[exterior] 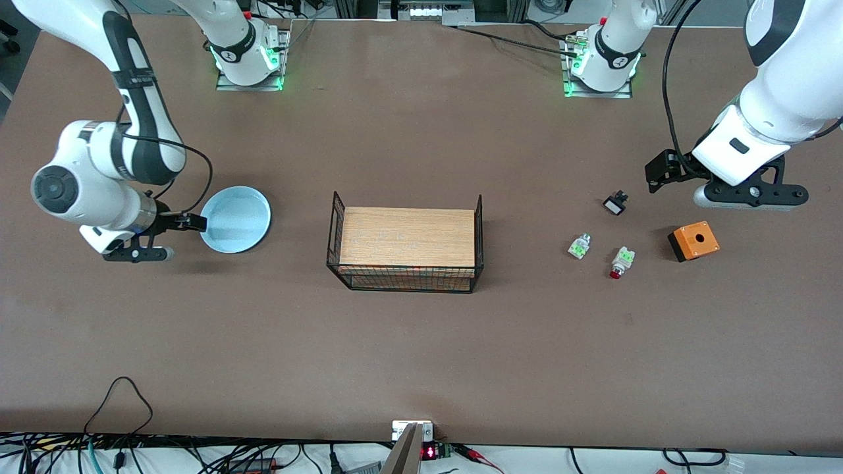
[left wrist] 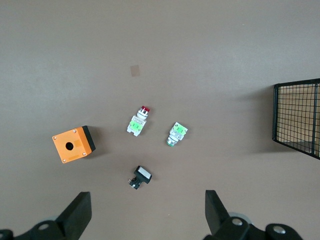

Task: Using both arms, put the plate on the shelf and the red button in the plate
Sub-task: 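Lower the right gripper to the plate rim and close on it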

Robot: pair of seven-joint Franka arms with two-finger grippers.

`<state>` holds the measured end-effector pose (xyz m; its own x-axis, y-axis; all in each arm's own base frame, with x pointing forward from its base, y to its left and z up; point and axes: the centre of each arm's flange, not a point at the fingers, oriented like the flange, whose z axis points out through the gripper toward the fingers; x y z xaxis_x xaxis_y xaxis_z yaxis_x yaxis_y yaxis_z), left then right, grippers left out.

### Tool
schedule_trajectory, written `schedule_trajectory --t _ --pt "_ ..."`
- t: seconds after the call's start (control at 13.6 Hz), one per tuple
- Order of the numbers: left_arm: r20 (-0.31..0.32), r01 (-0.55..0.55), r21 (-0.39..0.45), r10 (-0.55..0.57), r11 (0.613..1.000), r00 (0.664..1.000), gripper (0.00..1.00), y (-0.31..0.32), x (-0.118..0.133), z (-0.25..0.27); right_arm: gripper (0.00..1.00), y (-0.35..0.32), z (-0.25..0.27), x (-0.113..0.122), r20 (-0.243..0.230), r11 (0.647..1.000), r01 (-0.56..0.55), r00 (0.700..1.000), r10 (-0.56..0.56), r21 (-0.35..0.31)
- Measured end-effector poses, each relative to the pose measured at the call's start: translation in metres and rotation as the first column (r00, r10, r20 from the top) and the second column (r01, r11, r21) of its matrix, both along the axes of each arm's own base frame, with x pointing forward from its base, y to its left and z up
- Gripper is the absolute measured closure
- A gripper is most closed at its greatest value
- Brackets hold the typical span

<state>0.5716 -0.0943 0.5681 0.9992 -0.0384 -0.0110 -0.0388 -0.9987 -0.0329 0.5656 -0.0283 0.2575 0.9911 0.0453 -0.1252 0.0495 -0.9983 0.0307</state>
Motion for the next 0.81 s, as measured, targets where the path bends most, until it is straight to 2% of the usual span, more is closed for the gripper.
schedule_trajectory --t 0.15,0.37,0.81 --pt "0.0 0.0 0.0 0.0 1.0 1.0 0.0 0.0 0.0 0.0 0.0 -0.013 -0.028 -0.023 0.026 1.0 -0.016 1.0 0.016 -0.001" --pt "0.0 -0.001 0.0 0.001 1.0 1.0 0.0 0.0 0.0 0.0 0.0 -0.014 -0.048 -0.042 0.016 1.0 -0.023 1.0 0.023 -0.001" --pt "0.0 -0.001 0.0 0.001 1.0 1.0 0.0 0.0 0.0 0.0 0.02 -0.013 -0.065 -0.046 0.003 1.0 -0.03 1.0 0.03 -0.005"
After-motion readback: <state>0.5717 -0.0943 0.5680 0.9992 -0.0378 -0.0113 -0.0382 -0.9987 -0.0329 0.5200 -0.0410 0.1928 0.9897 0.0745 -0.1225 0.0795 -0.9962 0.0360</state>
